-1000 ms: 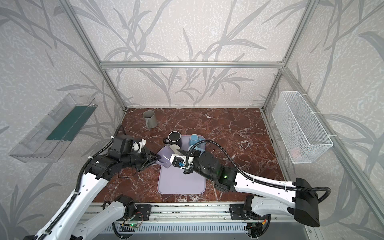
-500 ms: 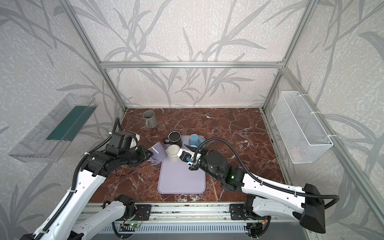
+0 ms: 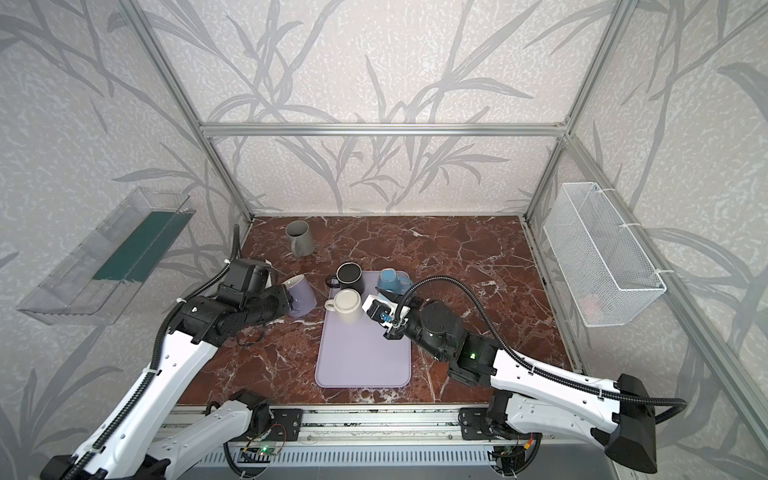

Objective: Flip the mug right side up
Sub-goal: 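Carry the lavender mug with the left gripper beyond the tray beside the grey mug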

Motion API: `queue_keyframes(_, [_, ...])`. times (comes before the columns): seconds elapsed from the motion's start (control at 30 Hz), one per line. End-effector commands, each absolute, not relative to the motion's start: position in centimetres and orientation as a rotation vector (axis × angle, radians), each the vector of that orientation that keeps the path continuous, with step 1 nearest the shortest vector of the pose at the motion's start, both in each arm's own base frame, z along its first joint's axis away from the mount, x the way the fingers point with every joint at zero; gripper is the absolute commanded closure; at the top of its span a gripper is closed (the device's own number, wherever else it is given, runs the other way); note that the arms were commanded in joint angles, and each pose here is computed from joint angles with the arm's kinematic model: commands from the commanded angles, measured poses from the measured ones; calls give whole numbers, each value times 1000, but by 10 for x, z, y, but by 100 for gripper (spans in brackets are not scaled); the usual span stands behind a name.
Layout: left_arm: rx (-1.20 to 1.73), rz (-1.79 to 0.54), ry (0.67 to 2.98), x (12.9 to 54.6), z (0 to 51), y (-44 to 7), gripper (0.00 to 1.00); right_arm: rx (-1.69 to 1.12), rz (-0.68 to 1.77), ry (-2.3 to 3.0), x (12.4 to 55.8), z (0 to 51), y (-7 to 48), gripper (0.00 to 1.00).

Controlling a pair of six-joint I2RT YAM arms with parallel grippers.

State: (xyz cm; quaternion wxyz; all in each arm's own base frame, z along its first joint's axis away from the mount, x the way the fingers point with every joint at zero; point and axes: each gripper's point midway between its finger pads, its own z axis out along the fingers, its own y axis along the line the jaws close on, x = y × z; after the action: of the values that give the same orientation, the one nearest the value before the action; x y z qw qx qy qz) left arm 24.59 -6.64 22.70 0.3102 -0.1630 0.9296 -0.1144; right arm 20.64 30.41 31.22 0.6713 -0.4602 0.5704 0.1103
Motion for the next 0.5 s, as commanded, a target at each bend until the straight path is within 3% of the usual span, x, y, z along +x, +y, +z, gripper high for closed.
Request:
queue_keyframes(0.0, [-411, -214, 2292, 271, 255, -52, 100, -1005, 248, 1293, 207, 316, 296, 68])
queue_keyframes(0.47, [-363, -131, 2177, 323, 245, -46, 100, -992, 246, 1311, 205, 317, 286, 68])
